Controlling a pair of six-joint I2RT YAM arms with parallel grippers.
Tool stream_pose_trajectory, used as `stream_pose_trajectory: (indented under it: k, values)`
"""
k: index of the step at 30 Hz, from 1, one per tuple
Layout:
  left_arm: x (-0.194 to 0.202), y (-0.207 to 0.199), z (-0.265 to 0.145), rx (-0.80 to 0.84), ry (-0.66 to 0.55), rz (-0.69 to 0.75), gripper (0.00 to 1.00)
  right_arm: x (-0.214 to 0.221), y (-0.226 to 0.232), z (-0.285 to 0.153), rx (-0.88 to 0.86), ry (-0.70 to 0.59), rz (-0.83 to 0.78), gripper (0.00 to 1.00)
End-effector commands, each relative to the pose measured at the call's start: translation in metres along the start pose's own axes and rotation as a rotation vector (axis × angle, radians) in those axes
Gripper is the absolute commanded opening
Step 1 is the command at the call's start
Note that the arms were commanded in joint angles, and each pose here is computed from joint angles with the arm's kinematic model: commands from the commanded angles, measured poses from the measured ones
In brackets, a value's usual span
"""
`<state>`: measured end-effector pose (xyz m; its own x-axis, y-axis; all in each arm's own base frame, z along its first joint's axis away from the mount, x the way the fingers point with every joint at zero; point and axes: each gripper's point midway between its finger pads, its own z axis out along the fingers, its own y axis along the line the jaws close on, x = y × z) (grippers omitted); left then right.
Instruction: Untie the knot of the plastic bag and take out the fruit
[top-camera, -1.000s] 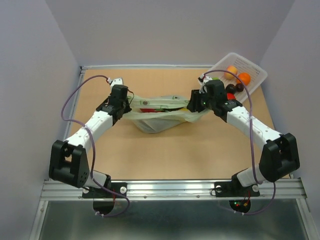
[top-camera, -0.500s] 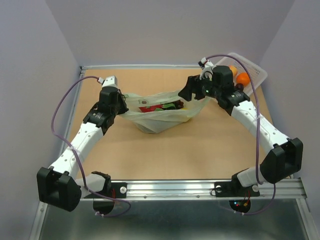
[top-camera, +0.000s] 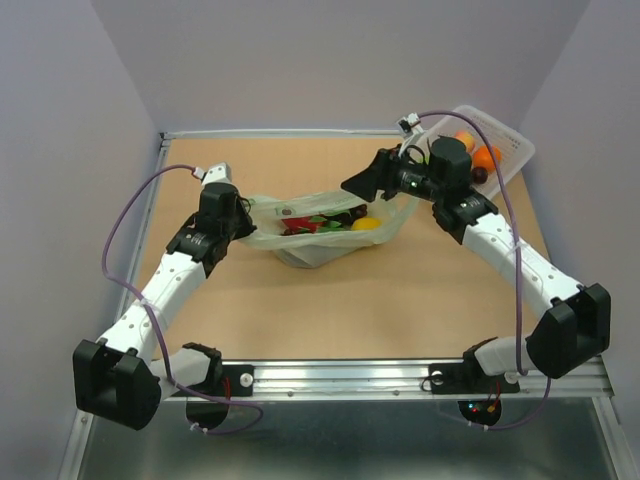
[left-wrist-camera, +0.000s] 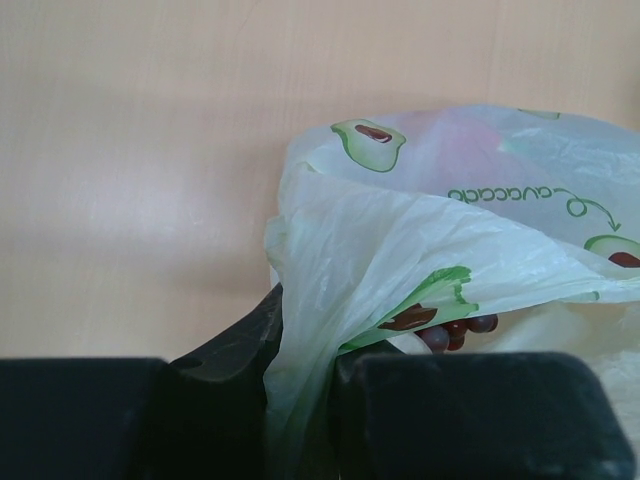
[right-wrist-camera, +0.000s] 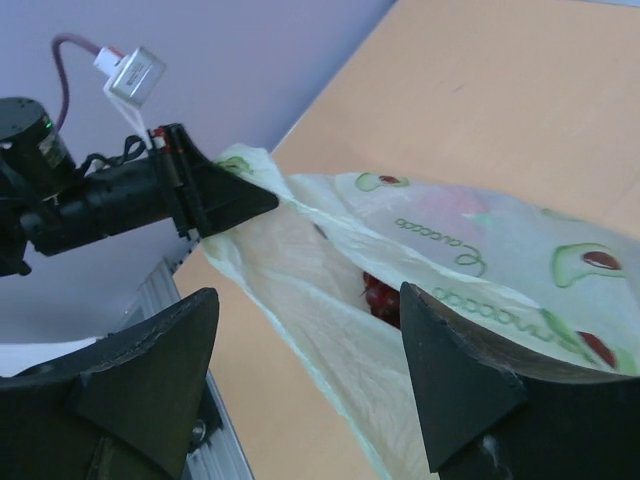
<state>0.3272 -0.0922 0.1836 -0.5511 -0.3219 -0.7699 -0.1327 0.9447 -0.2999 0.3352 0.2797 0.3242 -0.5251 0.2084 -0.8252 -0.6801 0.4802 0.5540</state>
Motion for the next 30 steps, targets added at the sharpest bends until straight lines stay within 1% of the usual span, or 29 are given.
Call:
stream_pose_trajectory:
  k: [1,2,3,4,5,9,10,13,14,16,17,18,20,22,24,25,27,28,29,30]
  values:
    - [-0.008,-0.006,-0.003,0.030,-0.041,-0.042,0.25,0.016,0.027,0.014,-0.041,0.002,-0.053,0.75]
    - [-0.008,-0.006,-0.002,0.028,-0.040,-0.045,0.25,0.026,0.027,0.019,-0.029,0.019,-0.057,0.75]
    - [-0.008,-0.007,-0.002,0.033,-0.043,-0.052,0.25,0.047,0.025,0.029,0.006,0.048,-0.072,0.73]
    - [-0.009,-0.008,-0.002,0.036,-0.048,-0.055,0.25,0.060,0.022,0.034,0.028,0.065,-0.080,0.73]
    - [-0.009,-0.009,-0.001,0.035,-0.050,-0.066,0.25,0.086,0.012,0.041,0.085,0.104,-0.082,0.72]
    - [-0.005,-0.010,0.001,0.039,-0.054,-0.101,0.25,0.146,-0.015,0.044,0.192,0.208,-0.059,0.69]
    - [-0.004,-0.011,0.001,0.041,-0.055,-0.111,0.25,0.172,-0.024,0.039,0.209,0.265,-0.042,0.65]
    - [0.001,-0.012,0.004,0.056,-0.065,-0.146,0.27,0.224,-0.019,0.029,0.175,0.418,-0.019,0.59]
    - [0.005,-0.013,0.005,0.066,-0.064,-0.167,0.28,0.244,-0.010,0.023,0.148,0.474,-0.030,0.58]
    - [0.012,-0.014,0.008,0.074,-0.052,-0.184,0.29,0.269,0.000,0.013,0.120,0.563,-0.031,0.53]
    - [0.024,-0.016,0.011,0.082,-0.030,-0.202,0.29,0.284,0.009,0.006,0.099,0.613,-0.031,0.51]
    - [0.022,-0.017,0.011,0.087,-0.036,-0.203,0.29,0.288,0.013,0.006,0.091,0.621,-0.034,0.51]
    - [0.033,-0.019,0.014,0.095,-0.011,-0.207,0.31,0.293,0.020,0.002,0.074,0.644,-0.035,0.47]
    - [0.038,-0.020,0.016,0.095,-0.003,-0.207,0.33,0.288,0.027,0.004,0.050,0.645,-0.046,0.45]
    - [0.045,-0.022,0.018,0.097,0.010,-0.204,0.36,0.283,0.033,0.003,0.032,0.665,-0.060,0.45]
    - [0.046,-0.024,0.018,0.104,0.009,-0.203,0.39,0.269,0.040,0.009,0.014,0.640,-0.092,0.48]
    - [0.050,-0.025,0.018,0.106,0.018,-0.191,0.41,0.250,0.045,0.009,0.028,0.617,-0.133,0.54]
    - [0.053,-0.025,0.019,0.104,0.021,-0.183,0.45,0.239,0.045,0.011,0.037,0.596,-0.173,0.57]
    - [0.053,-0.024,0.019,0.101,0.020,-0.178,0.47,0.216,0.046,0.017,0.076,0.542,-0.213,0.60]
    - [0.053,-0.025,0.018,0.101,0.020,-0.171,0.48,0.202,0.047,0.018,0.088,0.508,-0.260,0.61]
